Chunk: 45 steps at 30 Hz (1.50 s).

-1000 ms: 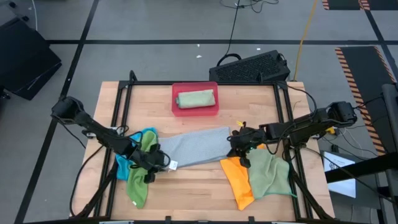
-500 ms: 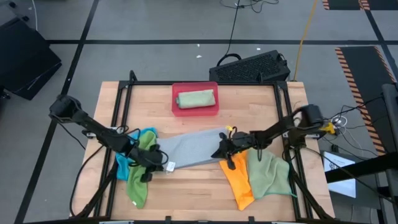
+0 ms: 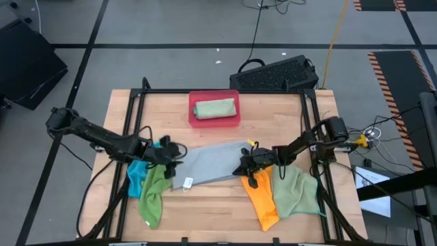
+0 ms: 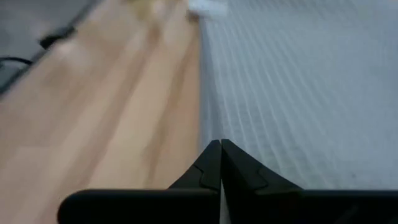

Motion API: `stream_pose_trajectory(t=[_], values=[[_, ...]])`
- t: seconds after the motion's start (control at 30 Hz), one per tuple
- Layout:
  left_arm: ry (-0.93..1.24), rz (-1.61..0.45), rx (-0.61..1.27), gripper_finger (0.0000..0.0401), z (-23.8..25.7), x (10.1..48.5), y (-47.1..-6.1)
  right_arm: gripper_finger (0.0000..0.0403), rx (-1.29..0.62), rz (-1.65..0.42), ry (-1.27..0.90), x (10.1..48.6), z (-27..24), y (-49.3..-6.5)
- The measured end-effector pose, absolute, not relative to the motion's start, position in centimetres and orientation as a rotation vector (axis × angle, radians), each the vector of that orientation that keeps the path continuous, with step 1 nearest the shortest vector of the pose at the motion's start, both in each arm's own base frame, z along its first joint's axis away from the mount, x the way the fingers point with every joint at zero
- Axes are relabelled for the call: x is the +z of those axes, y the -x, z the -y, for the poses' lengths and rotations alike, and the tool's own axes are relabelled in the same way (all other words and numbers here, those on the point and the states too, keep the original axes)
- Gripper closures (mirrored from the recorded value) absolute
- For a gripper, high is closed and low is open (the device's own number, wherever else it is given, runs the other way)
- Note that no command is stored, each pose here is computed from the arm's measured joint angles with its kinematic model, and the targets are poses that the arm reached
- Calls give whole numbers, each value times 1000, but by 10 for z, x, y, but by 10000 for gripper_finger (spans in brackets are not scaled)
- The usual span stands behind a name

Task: Fold microfiber towels
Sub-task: Fold the gray towel

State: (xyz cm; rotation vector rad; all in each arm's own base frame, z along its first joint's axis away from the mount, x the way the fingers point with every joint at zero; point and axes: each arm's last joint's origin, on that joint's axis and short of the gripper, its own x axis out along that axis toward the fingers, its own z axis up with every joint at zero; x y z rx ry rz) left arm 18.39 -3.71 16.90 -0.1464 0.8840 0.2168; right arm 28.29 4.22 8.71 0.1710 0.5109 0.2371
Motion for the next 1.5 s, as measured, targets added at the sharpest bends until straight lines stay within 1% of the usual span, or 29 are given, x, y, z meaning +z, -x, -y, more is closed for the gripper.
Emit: stream_pose_trajectory(t=[0.07,0.13,0.23,0.33,0.5,0.57,0.7,0.87,1.0,1.13,1.27,1.37,1.5], values=[[192,-944,298,180,27,165,-180,399,233,-496,-114,93,-42,-282],[230,-988,367,158,19,162,-176,399,211,-482,-55,95,-39,-283],[265,-1027,396,142,10,160,-174,399,209,-454,16,97,-33,-284],[300,-1040,370,142,2,160,-175,399,208,-437,75,98,-28,-285],[422,-1080,449,155,-20,158,-170,399,195,-440,108,97,-21,-285],[466,-1079,413,160,-25,158,-170,399,194,-444,104,97,-19,-285],[494,-1036,284,164,-34,161,-174,399,248,-438,95,97,-15,-285],[553,-1082,297,164,-45,156,-170,399,238,-436,109,97,-11,-285],[549,-1122,254,170,-43,151,-172,399,232,-435,103,98,-9,-286],[517,-1160,177,194,-39,145,-175,399,234,-427,96,98,-11,-286],[499,-1187,114,234,-37,140,-178,399,232,-411,79,100,-12,-287],[452,-1206,66,277,-34,137,-179,399,227,-405,62,101,-11,-287],[419,-1185,47,357,-32,139,-183,399,222,-391,47,103,-12,-289]])
